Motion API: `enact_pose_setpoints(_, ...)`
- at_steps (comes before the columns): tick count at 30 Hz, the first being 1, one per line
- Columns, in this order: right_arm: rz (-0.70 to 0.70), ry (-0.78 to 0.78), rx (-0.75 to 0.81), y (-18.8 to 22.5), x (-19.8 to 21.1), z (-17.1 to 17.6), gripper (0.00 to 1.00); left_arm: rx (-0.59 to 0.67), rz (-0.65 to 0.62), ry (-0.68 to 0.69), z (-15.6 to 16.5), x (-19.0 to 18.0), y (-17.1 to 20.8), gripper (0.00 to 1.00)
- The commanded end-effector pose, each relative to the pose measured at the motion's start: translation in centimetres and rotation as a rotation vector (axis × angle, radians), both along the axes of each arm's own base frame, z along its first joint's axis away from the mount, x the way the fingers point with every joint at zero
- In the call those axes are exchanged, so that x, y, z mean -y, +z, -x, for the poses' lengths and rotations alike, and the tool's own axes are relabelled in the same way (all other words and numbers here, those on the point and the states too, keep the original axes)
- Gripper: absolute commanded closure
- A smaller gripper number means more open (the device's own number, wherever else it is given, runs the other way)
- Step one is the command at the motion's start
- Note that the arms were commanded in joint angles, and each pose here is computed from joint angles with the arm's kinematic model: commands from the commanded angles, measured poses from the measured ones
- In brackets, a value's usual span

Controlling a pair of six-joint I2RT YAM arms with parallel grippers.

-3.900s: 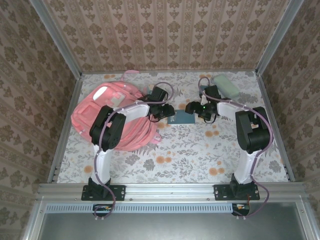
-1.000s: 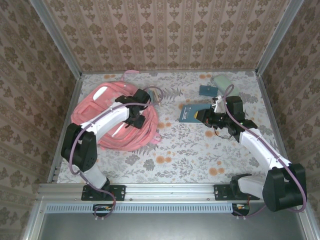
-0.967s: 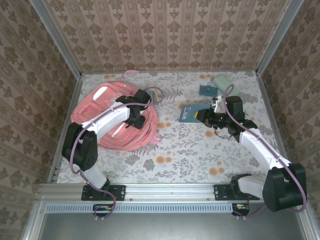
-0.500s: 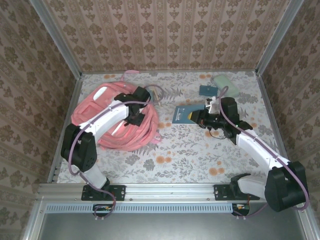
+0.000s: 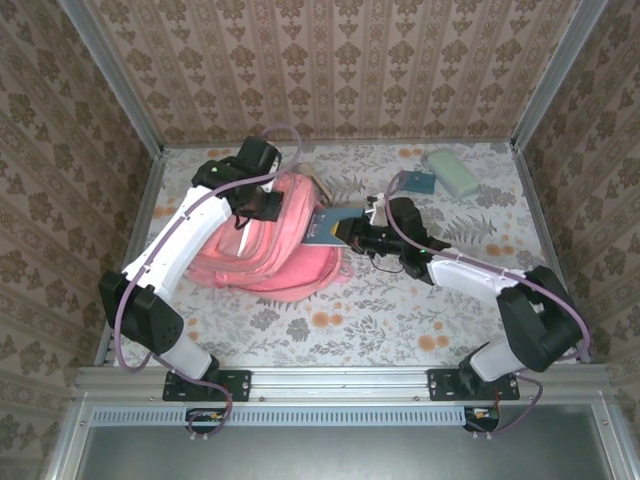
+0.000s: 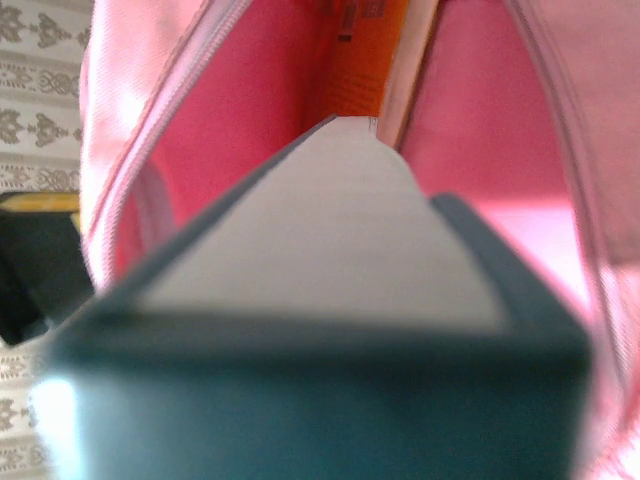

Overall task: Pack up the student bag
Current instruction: Place the book in the student bag.

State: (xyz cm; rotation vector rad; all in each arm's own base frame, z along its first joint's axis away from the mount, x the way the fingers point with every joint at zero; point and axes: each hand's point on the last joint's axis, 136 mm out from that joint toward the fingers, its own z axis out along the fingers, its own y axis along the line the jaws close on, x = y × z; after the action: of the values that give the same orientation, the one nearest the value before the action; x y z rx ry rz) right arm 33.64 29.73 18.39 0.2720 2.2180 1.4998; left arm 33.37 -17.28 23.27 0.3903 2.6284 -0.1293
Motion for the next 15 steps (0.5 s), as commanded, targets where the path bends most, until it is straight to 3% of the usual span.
enact_pose_setpoints(1, -0.116, -0.062, 0.094, 3.2, -2.5, -3.0, 1.0, 0.129, 0.193, 0.039, -0.6, 0.2, 5.9, 1.0)
enact_pose_setpoints(10, -0.212, -0.087, 0.096, 3.1, -10.0, -6.7, 1.0, 0.135, 0.273, 0.074, -0.9, -1.2, 7.0, 1.0)
enact_pose_setpoints(15, -0.24, -0.104, 0.03, 0.9, -14.4, -9.0, 1.0, 0.123, 0.282, 0.075, -0.7, -1.2, 6.9, 1.0)
